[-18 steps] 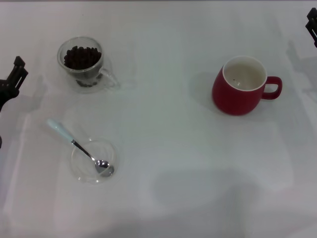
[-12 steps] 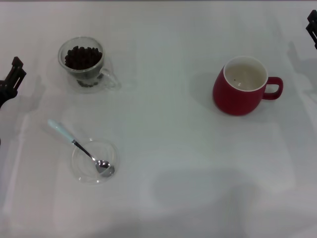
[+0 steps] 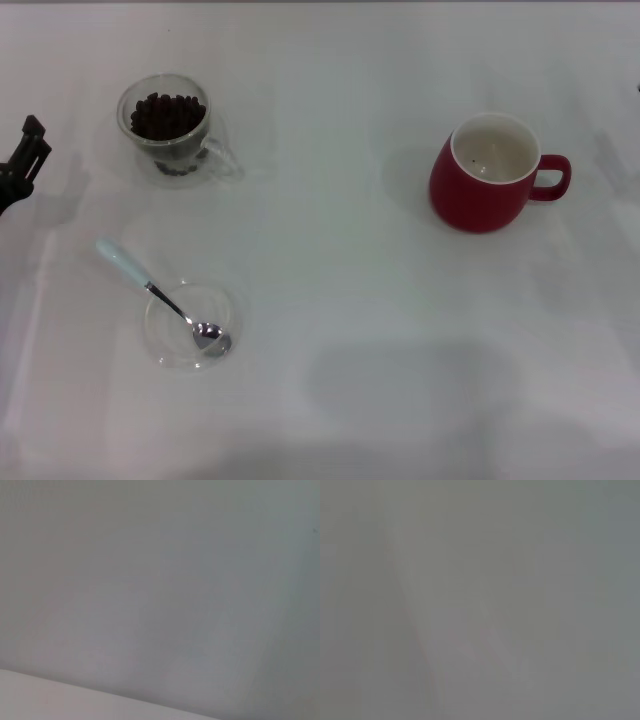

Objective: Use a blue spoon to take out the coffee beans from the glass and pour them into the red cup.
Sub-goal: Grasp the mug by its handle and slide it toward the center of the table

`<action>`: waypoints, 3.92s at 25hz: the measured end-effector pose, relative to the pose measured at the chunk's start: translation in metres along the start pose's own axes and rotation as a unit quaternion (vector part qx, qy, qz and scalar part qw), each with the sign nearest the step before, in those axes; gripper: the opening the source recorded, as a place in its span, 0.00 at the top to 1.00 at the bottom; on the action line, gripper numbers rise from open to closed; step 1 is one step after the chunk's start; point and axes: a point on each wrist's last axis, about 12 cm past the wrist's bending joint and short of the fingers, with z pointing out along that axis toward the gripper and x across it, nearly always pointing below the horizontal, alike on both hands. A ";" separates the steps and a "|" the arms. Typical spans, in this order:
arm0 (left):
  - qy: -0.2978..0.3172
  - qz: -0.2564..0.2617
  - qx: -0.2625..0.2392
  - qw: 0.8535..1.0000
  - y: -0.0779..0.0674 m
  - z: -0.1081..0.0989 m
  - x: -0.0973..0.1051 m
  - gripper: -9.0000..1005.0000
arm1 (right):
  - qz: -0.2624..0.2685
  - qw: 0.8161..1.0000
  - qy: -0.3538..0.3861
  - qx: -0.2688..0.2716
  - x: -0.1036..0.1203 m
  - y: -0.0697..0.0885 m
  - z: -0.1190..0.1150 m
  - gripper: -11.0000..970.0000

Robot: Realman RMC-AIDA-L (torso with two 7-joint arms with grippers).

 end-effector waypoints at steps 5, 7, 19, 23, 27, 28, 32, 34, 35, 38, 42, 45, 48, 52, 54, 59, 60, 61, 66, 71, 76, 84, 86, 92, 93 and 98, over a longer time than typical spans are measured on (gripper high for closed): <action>-0.002 0.003 0.003 1.000 -0.001 0.003 -0.002 0.12 | 0.024 0.995 0.056 -0.078 0.004 -0.005 -0.041 0.21; -0.003 0.004 0.006 1.000 -0.002 0.005 -0.003 0.12 | 0.023 0.992 0.078 -0.097 0.008 -0.002 -0.045 0.21; -0.003 0.003 0.013 1.000 -0.004 0.007 -0.004 0.12 | 0.016 0.985 0.144 -0.093 0.028 0.007 -0.031 0.21; -0.001 0.003 0.012 1.000 -0.003 0.005 -0.002 0.12 | 0.011 0.984 0.154 -0.094 0.030 0.008 -0.025 0.21; 0.000 0.002 0.011 1.000 -0.003 0.004 -0.002 0.12 | 0.007 0.983 0.157 -0.095 0.030 0.009 -0.020 0.21; 0.000 0.001 0.011 1.000 -0.003 0.004 -0.001 0.12 | 0.006 0.983 0.157 -0.095 0.030 0.009 -0.018 0.21; 0.001 -0.001 0.009 1.000 -0.003 0.002 0.000 0.12 | 0.002 0.983 0.161 -0.091 0.030 0.008 -0.012 0.21; 0.001 -0.001 0.008 1.000 -0.003 0.001 0.000 0.12 | 0.000 0.983 0.163 -0.089 0.030 0.008 -0.008 0.21; 0.001 -0.002 0.008 1.000 -0.003 0.001 0.000 0.12 | -0.002 0.982 0.165 -0.088 0.030 0.008 -0.006 0.21; -0.006 -0.002 0.009 1.000 -0.002 -0.001 -0.001 0.12 | -0.005 0.982 0.165 -0.088 0.029 0.009 0.000 0.20; -0.014 -0.003 0.006 1.000 -0.001 -0.005 -0.001 0.12 | -0.020 0.982 0.158 -0.096 0.027 0.012 0.006 0.22; -0.018 -0.005 0.004 1.000 0.001 -0.008 -0.001 0.12 | -0.034 0.983 0.152 -0.101 0.027 0.015 0.008 0.23; -0.020 -0.008 0.000 1.000 0.002 -0.011 -0.001 0.12 | -0.039 0.983 0.149 -0.102 0.027 0.016 0.009 0.36; -0.020 -0.009 -0.002 1.000 0.003 -0.013 0.000 0.12 | -0.046 0.982 0.148 -0.107 0.027 0.017 0.010 0.49; -0.020 -0.010 -0.003 1.000 0.003 -0.013 0.000 0.12 | -0.052 0.982 0.146 -0.110 0.027 0.018 0.011 0.53; -0.021 -0.011 -0.003 1.000 0.002 -0.013 0.000 0.12 | -0.068 0.980 0.142 -0.119 0.027 0.022 0.013 0.64; -0.021 -0.012 -0.003 1.000 0.002 -0.013 0.000 0.12 | -0.070 0.980 0.141 -0.122 0.028 0.023 0.013 0.66; -0.021 -0.012 -0.004 1.000 0.002 -0.013 0.000 0.12 | -0.074 0.979 0.140 -0.128 0.028 0.025 0.014 0.68; -0.022 -0.013 -0.005 1.000 0.002 -0.013 0.000 0.12 | -0.103 0.972 0.135 -0.164 0.031 0.040 0.018 0.77; -0.023 -0.017 -0.004 1.000 0.002 -0.011 -0.001 0.12 | -0.118 0.962 0.135 -0.206 0.037 0.063 0.024 0.78; -0.024 -0.018 -0.001 1.000 0.001 -0.009 -0.002 0.12 | -0.132 0.953 0.157 -0.221 0.045 0.081 0.034 0.81; -0.024 -0.017 -0.001 1.000 0.001 -0.010 -0.002 0.12 | -0.145 0.950 0.159 -0.228 0.047 0.087 0.037 0.84; -0.024 -0.017 0.000 1.000 0.001 -0.010 -0.002 0.12 | -0.144 0.950 0.162 -0.224 0.048 0.086 0.037 0.85; -0.035 -0.015 0.007 0.999 0.000 -0.012 -0.004 0.12 | -0.136 0.952 0.163 -0.222 0.048 0.085 0.035 0.75; -0.038 -0.016 0.008 0.999 0.000 -0.012 -0.004 0.12 | -0.136 0.952 0.163 -0.222 0.048 0.085 0.035 0.63; -0.041 -0.016 0.006 0.999 0.001 -0.013 -0.005 0.13 | -0.111 0.954 0.175 -0.218 0.048 0.081 0.033 0.43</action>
